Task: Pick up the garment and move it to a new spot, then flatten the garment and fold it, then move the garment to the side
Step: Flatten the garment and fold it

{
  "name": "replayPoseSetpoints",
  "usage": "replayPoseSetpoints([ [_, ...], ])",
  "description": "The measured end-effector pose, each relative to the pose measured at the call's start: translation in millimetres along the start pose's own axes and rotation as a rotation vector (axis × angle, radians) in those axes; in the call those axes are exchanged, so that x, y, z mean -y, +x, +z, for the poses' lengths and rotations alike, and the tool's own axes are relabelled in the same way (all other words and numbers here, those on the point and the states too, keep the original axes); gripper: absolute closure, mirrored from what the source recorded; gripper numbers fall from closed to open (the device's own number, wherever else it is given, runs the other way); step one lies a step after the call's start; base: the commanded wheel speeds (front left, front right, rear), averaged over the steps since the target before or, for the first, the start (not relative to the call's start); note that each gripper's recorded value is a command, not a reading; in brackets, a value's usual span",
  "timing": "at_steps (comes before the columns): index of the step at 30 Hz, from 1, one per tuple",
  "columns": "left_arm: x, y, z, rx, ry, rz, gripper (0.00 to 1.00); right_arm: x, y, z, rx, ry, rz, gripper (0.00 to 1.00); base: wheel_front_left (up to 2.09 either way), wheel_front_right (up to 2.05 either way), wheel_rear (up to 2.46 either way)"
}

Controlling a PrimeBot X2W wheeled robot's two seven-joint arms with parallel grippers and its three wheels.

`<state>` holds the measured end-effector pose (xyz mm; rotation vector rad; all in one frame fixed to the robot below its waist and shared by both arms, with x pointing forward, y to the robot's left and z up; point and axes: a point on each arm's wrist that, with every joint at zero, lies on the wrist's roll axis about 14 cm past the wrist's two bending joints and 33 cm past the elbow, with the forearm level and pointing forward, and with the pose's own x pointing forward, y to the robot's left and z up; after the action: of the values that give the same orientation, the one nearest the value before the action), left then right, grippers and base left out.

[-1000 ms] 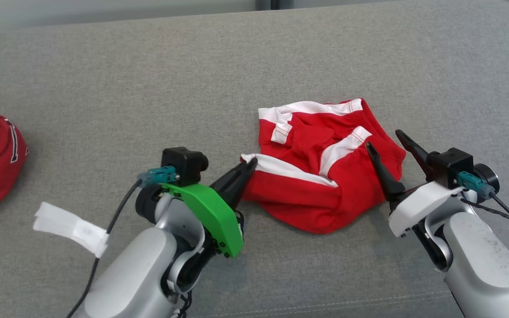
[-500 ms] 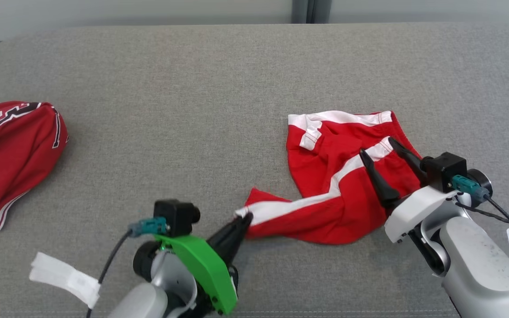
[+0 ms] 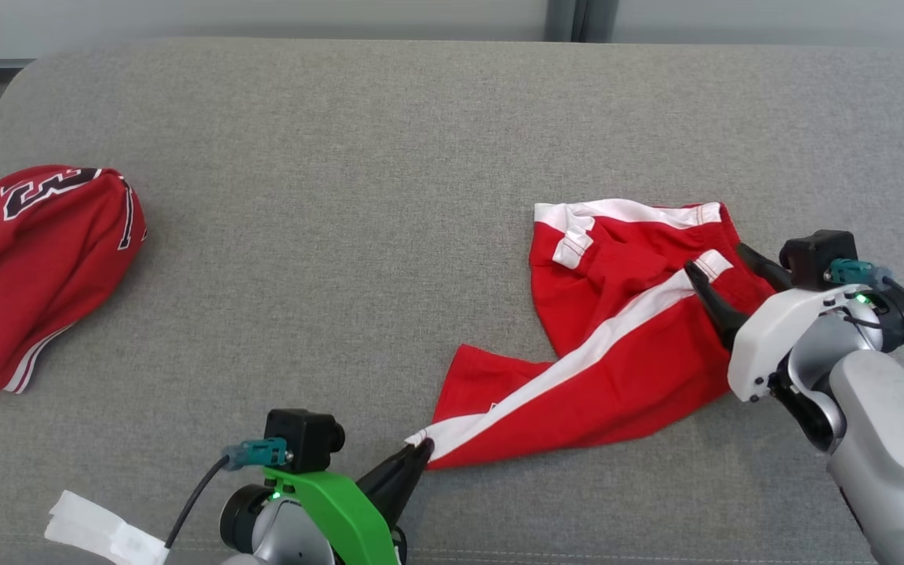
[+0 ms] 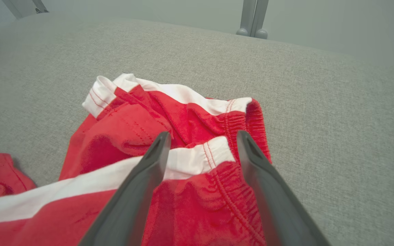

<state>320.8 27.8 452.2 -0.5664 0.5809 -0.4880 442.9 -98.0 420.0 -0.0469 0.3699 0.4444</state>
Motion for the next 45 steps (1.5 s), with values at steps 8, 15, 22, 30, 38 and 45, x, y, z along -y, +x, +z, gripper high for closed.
replayPoseSetpoints([
  [8, -1.7, -6.0, 4.1, 0.009, 0.002, 0.008, 1.00, 10.5, 7.1, -15.0, -0.164, 0.016, 0.002, 0.00, 0.00, 0.00, 0.00],
  [15, -3.7, -11.0, 3.5, 0.015, -0.007, 0.017, 1.00, -3.6, 10.3, -22.6, -0.249, 0.031, 0.049, 0.27, 0.00, 0.00, 0.00],
  [22, -4.7, -13.0, 2.8, 0.010, -0.014, 0.021, 1.00, -4.7, 15.7, -10.6, -0.256, 0.027, 0.066, 0.55, 0.00, 0.00, 0.00],
  [30, -4.8, -11.9, 8.9, 0.021, -0.013, 0.019, 1.00, 1.2, 12.2, -10.4, -0.271, 0.020, 0.066, 0.49, 0.00, 0.00, 0.00],
  [38, -5.0, -10.7, 9.0, 0.013, -0.004, 0.013, 1.00, 8.0, 7.4, -7.4, -0.292, 0.007, 0.062, 0.51, 0.00, 0.00, 0.00],
  [45, -4.3, -11.1, 5.4, -0.001, -0.004, 0.016, 1.00, 8.8, 4.3, -13.0, -0.320, 0.033, 0.064, 0.52, 0.00, 0.00, 0.00],
])
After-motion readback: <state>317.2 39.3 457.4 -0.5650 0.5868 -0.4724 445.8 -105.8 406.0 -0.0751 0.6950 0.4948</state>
